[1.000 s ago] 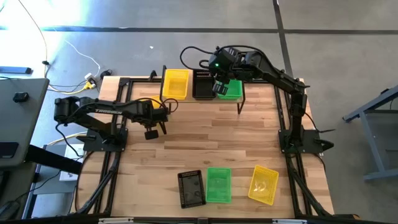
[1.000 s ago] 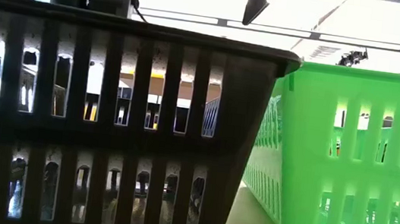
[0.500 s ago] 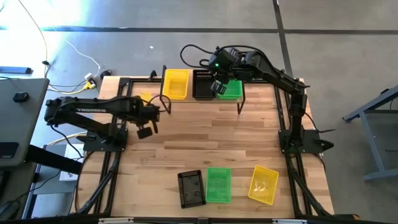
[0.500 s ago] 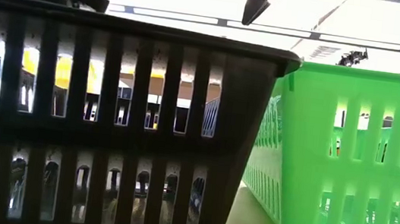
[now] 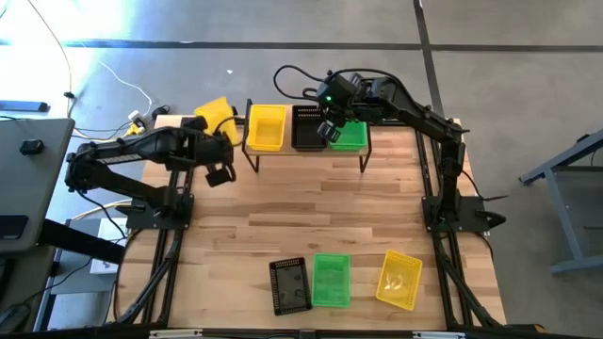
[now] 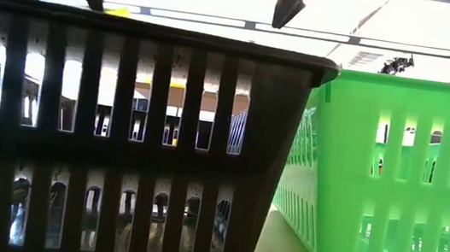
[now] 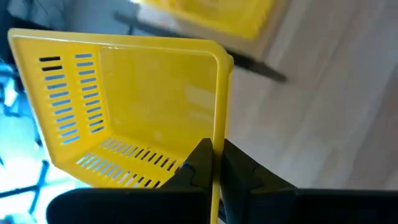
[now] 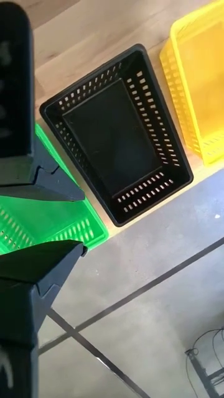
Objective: Stack baskets on shelf by color
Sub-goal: Stack the top left yellow bin on the other yellow bin on the shelf
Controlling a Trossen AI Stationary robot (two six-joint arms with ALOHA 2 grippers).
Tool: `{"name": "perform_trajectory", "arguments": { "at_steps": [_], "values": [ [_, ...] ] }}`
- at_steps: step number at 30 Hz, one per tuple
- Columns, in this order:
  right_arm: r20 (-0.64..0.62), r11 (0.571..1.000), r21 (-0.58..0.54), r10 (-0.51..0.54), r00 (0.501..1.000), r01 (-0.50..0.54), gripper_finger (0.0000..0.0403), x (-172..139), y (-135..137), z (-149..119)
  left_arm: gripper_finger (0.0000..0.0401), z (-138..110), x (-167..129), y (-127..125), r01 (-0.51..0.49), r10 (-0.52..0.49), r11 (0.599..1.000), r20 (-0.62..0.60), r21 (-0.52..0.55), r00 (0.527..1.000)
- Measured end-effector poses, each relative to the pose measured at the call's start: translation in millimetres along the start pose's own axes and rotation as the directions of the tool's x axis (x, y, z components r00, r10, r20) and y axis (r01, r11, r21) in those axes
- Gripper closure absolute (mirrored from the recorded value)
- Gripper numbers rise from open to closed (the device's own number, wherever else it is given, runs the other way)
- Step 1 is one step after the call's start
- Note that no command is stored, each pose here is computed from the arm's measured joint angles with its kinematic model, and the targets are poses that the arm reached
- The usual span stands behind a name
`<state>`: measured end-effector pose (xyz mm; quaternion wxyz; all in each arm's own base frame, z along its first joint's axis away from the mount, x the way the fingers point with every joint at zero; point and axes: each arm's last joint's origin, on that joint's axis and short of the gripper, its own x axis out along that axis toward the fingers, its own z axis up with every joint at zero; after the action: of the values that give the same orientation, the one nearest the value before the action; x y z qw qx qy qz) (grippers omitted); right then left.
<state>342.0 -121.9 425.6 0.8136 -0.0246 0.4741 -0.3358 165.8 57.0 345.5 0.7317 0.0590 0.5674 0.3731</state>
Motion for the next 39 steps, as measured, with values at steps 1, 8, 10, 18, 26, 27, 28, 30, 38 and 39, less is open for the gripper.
{"name": "perform_trajectory", "arguments": {
  "at_steps": [1, 8, 10, 18, 26, 27, 28, 30, 38, 39],
  "values": [
    [0.0, 1.0, 0.01, 0.0, 1.0, 0.0, 0.0304, 0.0, 0.0, 0.0, 0.04, 3.8, -2.0, 2.8, -0.005, 0.005, 1.0, 0.018, 0.005, 1.0],
    [-0.004, 0.998, 0.066, 0.0, 1.0, 0.001, 0.0304, 0.8, 0.4, -0.3, 0.04, 33.5, -15.5, 22.9, -0.027, 0.017, 0.998, 0.157, 0.062, 0.987],
    [-0.006, 0.997, 0.08, -0.001, 1.0, 0.001, 0.0304, 0.8, 0.4, -0.6, 0.04, 43.2, -18.2, 27.0, -0.04, 0.023, 0.995, 0.187, 0.087, 0.982],
    [-0.007, 0.992, 0.126, -0.002, 1.0, 0.003, 0.0304, 0.8, 0.4, -0.7, 0.0401, 82.2, -10.3, 29.0, -0.017, -0.025, 0.979, 0.199, 0.205, 0.98],
    [-0.01, 0.992, 0.123, -0.002, 1.0, 0.003, 0.0304, 0.8, 0.3, -0.9, 0.0401, 99.6, 16.3, 10.3, 0.071, -0.108, 0.946, 0.101, 0.317, 0.989],
    [-0.01, 0.992, 0.123, -0.003, 1.0, 0.004, 0.0304, 0.8, 0.3, -0.9, 0.0401, 101.0, 19.3, 8.4, 0.076, -0.111, 0.941, 0.089, 0.331, 0.99],
    [-0.01, 0.992, 0.123, -0.003, 1.0, 0.004, 0.0304, 0.8, 0.3, -0.9, 0.0401, 102.6, 21.7, 6.8, 0.077, -0.111, 0.938, 0.083, 0.337, 0.99],
    [-0.01, 0.992, 0.122, -0.003, 1.0, 0.004, 0.0304, 0.8, 0.3, -0.9, 0.04, 105.1, 26.7, 3.8, 0.083, -0.113, 0.934, 0.065, 0.347, 0.991],
    [-0.012, 0.993, 0.12, -0.005, 1.0, 0.007, 0.0304, 0.8, 0.2, -1.2, 0.04, 109.6, 43.0, 0.9, 0.146, -0.157, 0.927, 0.003, 0.347, 0.988],
    [-0.014, 0.993, 0.119, -0.005, 1.0, 0.007, 0.0304, 0.8, 0.2, -1.4, 0.04, 110.2, 45.6, 1.5, 0.147, -0.154, 0.928, -0.005, 0.343, 0.988]
  ]
}}
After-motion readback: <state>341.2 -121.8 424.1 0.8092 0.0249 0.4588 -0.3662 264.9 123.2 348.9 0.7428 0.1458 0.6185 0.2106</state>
